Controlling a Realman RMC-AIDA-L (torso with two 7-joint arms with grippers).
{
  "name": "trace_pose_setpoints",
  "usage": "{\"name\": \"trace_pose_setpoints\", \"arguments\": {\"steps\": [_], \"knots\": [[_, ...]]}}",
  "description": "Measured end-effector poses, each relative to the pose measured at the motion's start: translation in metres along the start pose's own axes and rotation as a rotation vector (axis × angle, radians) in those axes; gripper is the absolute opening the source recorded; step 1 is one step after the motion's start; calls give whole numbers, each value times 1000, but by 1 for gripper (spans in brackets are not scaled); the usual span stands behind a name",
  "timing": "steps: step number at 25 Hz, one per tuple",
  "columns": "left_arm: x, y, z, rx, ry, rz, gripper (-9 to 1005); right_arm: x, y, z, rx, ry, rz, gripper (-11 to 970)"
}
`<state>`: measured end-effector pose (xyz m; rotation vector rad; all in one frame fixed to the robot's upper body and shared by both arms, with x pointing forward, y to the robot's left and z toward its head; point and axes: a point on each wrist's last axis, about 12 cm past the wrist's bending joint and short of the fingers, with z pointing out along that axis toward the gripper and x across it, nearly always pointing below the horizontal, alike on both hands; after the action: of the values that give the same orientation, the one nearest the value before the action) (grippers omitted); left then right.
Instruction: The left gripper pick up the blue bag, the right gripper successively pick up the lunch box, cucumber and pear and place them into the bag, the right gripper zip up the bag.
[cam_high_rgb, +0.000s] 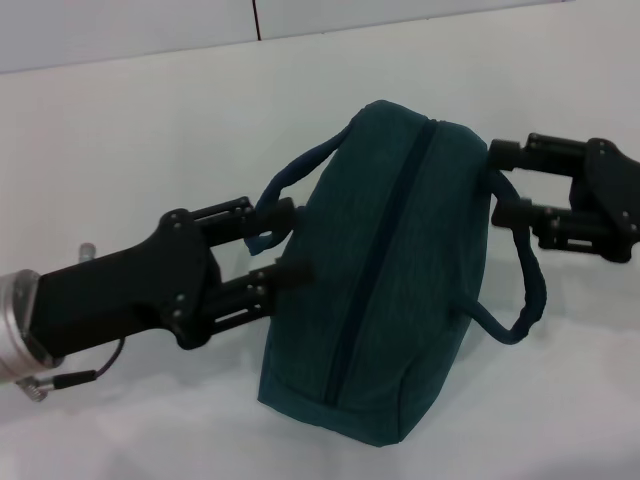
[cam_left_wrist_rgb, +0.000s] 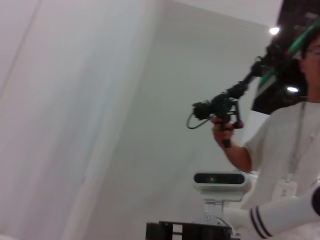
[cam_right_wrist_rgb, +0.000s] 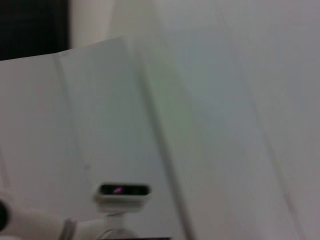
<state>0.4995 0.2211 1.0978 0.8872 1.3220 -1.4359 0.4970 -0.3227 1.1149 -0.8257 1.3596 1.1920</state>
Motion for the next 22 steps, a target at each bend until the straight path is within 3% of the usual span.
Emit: {"name": "trace_pose_setpoints", "arguments": {"steps": [11, 22], "knots": [[-8, 1, 18, 57, 13, 3, 574, -9, 5, 12, -190, 55, 24, 663], [-7, 7, 19, 12, 24, 1, 573, -13, 0, 21, -220, 81, 20, 664]]}}
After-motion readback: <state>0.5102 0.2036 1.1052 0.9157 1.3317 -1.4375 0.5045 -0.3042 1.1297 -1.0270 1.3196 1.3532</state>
